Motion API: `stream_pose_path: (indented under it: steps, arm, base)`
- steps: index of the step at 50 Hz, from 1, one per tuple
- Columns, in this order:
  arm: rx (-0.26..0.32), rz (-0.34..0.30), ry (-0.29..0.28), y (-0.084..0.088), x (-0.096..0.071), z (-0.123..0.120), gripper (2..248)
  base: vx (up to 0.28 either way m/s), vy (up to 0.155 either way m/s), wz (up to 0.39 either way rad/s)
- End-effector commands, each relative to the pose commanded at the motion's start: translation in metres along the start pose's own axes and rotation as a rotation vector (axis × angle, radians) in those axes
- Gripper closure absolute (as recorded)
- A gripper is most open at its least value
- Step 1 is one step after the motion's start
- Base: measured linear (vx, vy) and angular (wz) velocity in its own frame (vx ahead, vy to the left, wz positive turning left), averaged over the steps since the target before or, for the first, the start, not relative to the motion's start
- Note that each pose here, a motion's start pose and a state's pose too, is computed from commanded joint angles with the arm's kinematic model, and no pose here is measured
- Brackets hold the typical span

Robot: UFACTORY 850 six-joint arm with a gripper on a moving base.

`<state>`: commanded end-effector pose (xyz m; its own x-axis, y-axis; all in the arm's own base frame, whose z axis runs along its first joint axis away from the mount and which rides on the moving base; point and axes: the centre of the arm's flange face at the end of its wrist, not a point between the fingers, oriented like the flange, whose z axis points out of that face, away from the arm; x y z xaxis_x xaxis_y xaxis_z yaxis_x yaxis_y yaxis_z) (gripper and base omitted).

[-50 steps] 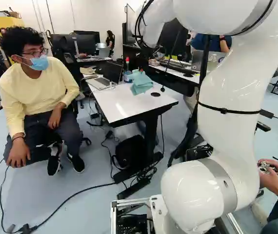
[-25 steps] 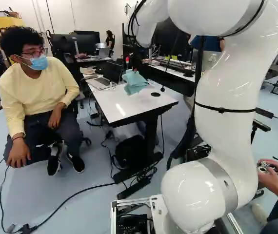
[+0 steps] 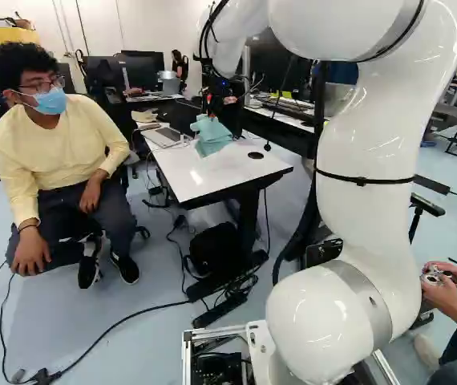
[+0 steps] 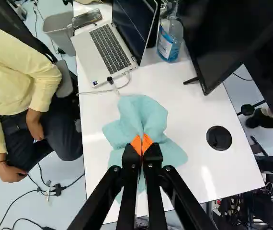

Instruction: Clean the table with the green towel

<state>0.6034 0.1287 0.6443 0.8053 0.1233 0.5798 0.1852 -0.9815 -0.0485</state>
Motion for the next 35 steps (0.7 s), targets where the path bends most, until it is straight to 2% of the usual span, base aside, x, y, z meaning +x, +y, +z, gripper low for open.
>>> stream_pose_path:
  steps: [35]
  arm:
    - [0.042,-0.058,0.001,-0.045,0.004,0.006,225]
  base:
    - [0.0,0.0,0.0]
